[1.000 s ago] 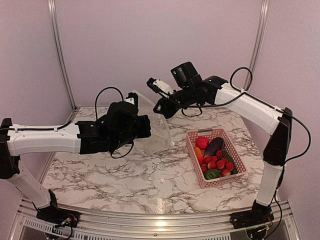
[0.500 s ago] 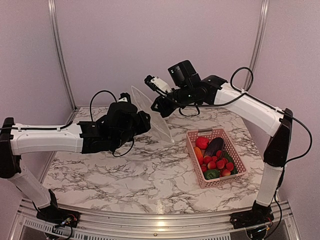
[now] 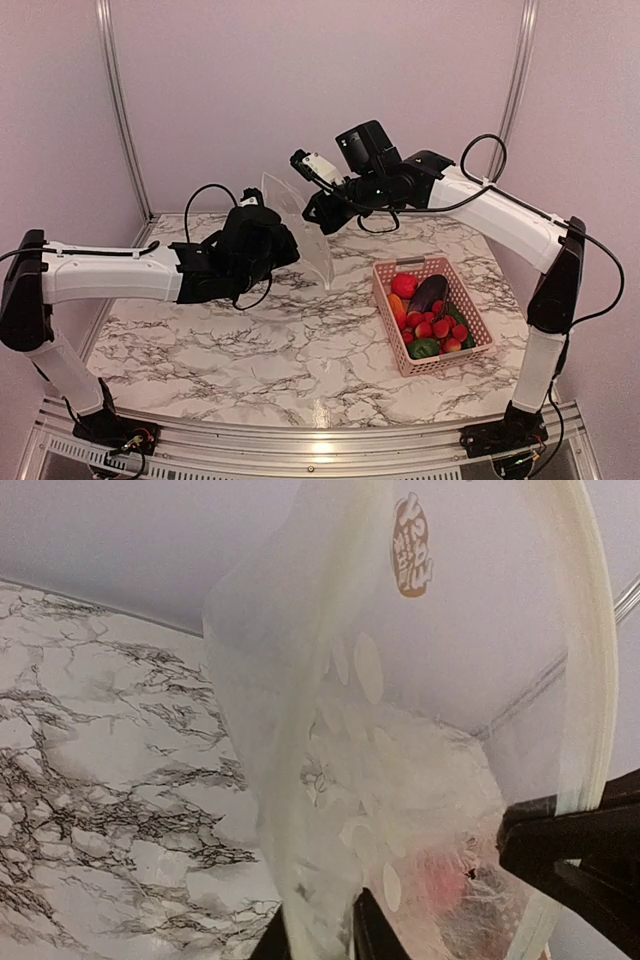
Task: Place the food in the zip-top bag and seal the zipper
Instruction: Open the zipper food storage bag, then pick up the fake vegetable from the bin.
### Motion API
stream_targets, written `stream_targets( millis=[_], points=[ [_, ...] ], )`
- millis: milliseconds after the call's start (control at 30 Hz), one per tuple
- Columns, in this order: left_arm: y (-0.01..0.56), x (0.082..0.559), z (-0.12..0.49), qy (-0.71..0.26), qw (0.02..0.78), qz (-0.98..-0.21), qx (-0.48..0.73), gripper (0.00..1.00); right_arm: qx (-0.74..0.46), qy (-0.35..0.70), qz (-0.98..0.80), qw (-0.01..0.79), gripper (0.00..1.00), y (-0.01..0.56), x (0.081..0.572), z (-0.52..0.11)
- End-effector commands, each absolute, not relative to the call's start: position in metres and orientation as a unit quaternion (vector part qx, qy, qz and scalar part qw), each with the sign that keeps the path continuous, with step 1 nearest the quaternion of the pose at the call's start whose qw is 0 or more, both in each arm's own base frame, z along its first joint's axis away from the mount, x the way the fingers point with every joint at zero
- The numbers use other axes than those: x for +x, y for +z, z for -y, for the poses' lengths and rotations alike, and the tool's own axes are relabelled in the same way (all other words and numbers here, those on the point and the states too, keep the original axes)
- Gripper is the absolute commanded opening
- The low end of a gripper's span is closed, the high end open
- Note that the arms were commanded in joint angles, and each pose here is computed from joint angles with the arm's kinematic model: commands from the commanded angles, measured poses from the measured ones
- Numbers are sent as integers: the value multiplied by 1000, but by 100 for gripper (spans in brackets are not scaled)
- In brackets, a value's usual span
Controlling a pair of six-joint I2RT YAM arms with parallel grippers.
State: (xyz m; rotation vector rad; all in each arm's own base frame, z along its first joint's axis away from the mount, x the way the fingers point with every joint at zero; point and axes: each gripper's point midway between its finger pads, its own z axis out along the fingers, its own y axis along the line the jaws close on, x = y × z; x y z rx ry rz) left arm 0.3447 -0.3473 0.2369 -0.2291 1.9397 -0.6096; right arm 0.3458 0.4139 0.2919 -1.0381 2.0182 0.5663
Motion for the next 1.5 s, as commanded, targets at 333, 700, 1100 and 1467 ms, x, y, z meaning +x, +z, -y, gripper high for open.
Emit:
stream_targets(
  millis=[333, 700, 1100, 1467],
  points=[
    [274, 350, 306, -177, 555, -807, -95, 0, -271, -12, -822, 501, 0, 314, 409, -335],
    [268, 341, 312, -145, 519, -842, -23, 0, -431, 175, -778, 422, 6, 305, 348, -389],
    [254, 326, 284, -14, 464, -880, 103, 0, -512, 293, -703, 397, 56, 339, 287, -327],
    [278, 304, 220, 153, 407, -871, 230, 0, -394, 169, -812, 396, 55, 262, 318, -151]
  ],
)
